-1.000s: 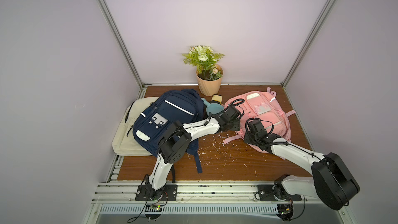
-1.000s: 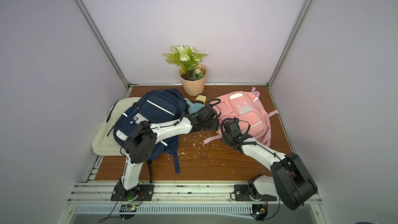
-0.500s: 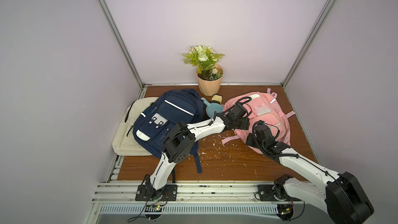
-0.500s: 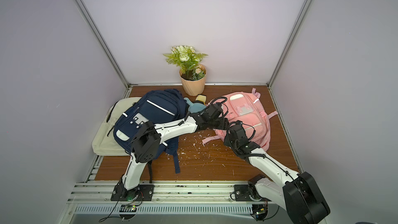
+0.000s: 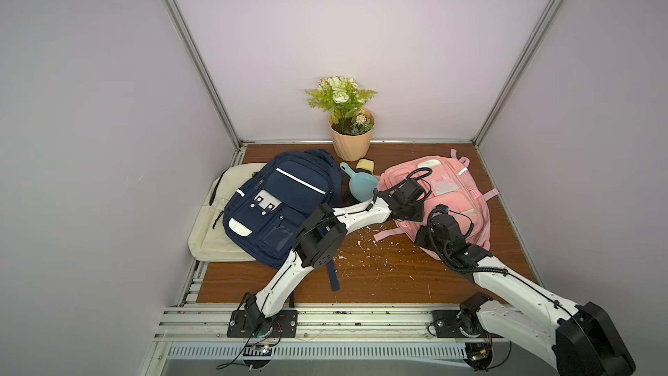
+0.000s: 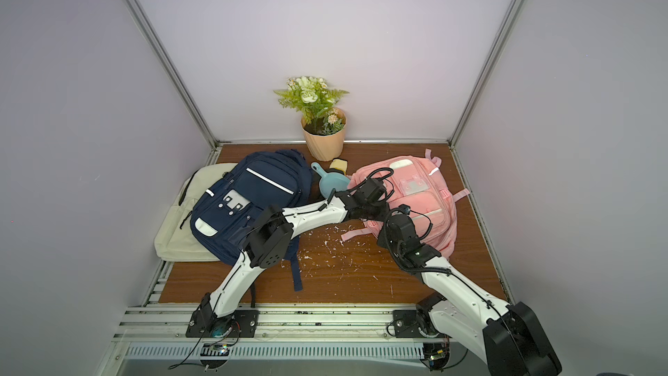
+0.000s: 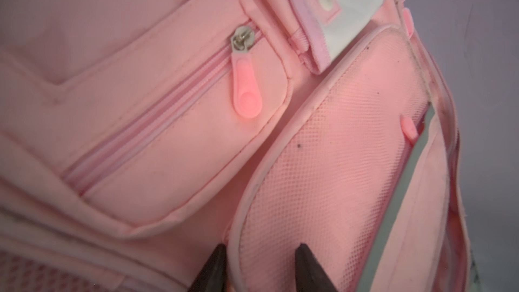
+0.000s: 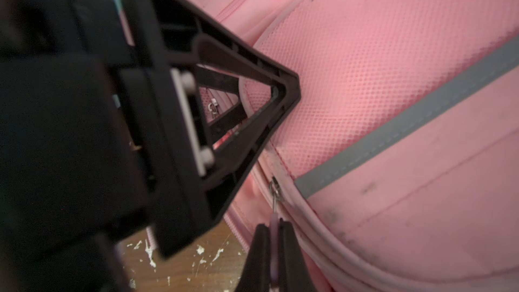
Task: Zip up the backpack
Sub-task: Zip the zipper on the backpack.
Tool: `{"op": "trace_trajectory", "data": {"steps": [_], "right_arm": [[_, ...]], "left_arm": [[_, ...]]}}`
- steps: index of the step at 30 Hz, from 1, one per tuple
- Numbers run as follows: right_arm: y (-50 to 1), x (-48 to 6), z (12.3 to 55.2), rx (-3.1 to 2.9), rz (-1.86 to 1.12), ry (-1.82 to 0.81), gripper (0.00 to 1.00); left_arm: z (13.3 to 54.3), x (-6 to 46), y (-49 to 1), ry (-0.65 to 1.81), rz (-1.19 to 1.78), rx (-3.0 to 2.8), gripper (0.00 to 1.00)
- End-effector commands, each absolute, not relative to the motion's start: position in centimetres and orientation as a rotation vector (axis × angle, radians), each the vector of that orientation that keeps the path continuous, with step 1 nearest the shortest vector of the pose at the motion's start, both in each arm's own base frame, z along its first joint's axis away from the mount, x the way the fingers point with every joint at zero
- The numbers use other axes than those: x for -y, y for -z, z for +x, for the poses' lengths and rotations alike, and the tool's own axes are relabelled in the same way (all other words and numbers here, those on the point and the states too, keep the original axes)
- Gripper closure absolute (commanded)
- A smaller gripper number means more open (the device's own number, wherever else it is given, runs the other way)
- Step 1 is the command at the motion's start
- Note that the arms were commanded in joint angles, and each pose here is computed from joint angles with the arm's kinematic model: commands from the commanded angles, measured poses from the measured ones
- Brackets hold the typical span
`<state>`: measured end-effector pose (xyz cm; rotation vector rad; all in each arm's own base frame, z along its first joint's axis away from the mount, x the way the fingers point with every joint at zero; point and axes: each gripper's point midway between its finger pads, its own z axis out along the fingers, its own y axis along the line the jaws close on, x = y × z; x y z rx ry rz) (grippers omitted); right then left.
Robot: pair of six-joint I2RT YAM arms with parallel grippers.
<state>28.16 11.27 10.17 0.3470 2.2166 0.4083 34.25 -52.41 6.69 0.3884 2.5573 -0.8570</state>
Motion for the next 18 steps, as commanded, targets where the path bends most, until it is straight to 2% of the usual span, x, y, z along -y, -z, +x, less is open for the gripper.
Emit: {"op": "trace_trajectory", "data": {"steps": [1, 6, 8, 11, 18], "right_arm": [[-10.8, -11.9, 27.6, -2.214, 0.347, -0.452, 1.0], [-10.0, -10.5, 26.5, -2.241, 0.388, -0.391, 1.0], [-10.0, -10.2, 26.1, -2.244, 0.394, -0.385, 1.0], [-9.8, -9.6, 25.5, -2.25, 0.406, -0.367, 1.0], [-8.6, -9.5, 24.6, -2.286, 0.388, -0.37, 1.0]], "left_arm": [[33.9, 52.9, -6.3, 0.8, 0.428, -2.562, 0.7], [37.0, 50.9, -7.5, 0.725, 0.381, -2.541, 0.91], [38.6, 49.5, -8.4, 0.676, 0.358, -2.521, 0.96], [41.0, 48.0, -10.2, 0.619, 0.343, -2.472, 1.0], [44.3, 47.0, -11.8, 0.58, 0.352, -2.428, 1.0]]}}
